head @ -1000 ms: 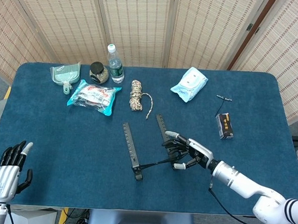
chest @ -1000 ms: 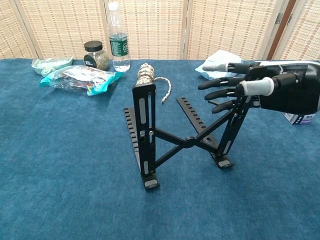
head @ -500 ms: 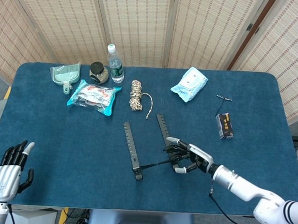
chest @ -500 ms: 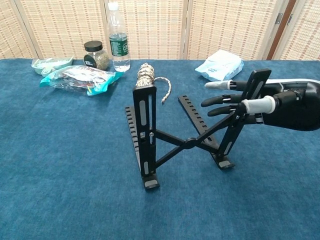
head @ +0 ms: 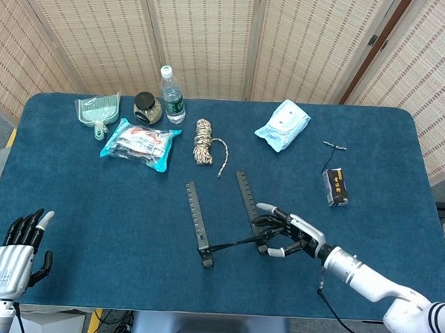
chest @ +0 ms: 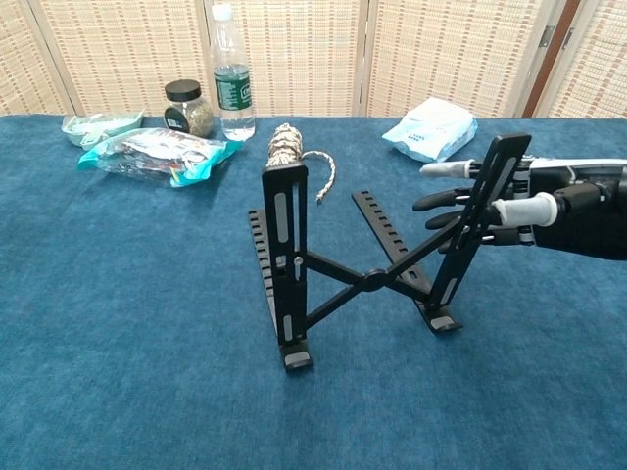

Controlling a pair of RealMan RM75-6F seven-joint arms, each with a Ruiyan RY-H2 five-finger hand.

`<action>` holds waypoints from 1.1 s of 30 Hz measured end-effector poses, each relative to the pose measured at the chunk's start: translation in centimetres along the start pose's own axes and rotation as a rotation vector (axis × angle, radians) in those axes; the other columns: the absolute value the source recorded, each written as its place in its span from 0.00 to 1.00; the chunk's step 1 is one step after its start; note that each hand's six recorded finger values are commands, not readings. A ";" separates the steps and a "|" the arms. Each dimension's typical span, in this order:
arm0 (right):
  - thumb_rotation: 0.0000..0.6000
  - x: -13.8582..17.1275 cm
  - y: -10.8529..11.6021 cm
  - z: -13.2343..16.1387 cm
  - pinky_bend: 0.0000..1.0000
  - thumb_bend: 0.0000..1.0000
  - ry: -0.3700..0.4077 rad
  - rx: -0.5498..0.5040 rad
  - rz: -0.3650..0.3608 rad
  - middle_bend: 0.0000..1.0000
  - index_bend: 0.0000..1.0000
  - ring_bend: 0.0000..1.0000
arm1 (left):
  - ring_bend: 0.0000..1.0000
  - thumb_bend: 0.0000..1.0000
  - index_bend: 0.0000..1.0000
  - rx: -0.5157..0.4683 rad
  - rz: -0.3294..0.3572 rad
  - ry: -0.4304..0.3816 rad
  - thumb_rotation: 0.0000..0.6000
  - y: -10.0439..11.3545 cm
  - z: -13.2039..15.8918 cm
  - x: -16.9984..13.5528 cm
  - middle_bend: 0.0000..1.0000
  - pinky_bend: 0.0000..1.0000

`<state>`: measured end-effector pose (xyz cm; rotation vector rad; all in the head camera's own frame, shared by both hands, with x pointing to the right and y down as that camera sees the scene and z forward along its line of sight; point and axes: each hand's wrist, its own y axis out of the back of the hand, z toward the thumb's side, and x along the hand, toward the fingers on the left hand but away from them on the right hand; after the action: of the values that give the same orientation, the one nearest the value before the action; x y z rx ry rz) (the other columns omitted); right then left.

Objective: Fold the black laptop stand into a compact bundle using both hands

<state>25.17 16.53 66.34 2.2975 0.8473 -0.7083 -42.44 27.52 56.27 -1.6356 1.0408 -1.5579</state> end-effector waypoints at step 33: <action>1.00 3.9 2.9 7.0 0.24 0.05 0.186 0.049 -0.135 0.24 0.10 0.18 | 0.00 0.55 0.04 0.026 -0.289 -0.446 1.00 -4.0 7.9 5.3 0.00 0.00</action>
<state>27.86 11.58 59.95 2.3941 1.0892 -0.5843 -34.22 24.21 61.62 -2.0596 0.5646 -1.2767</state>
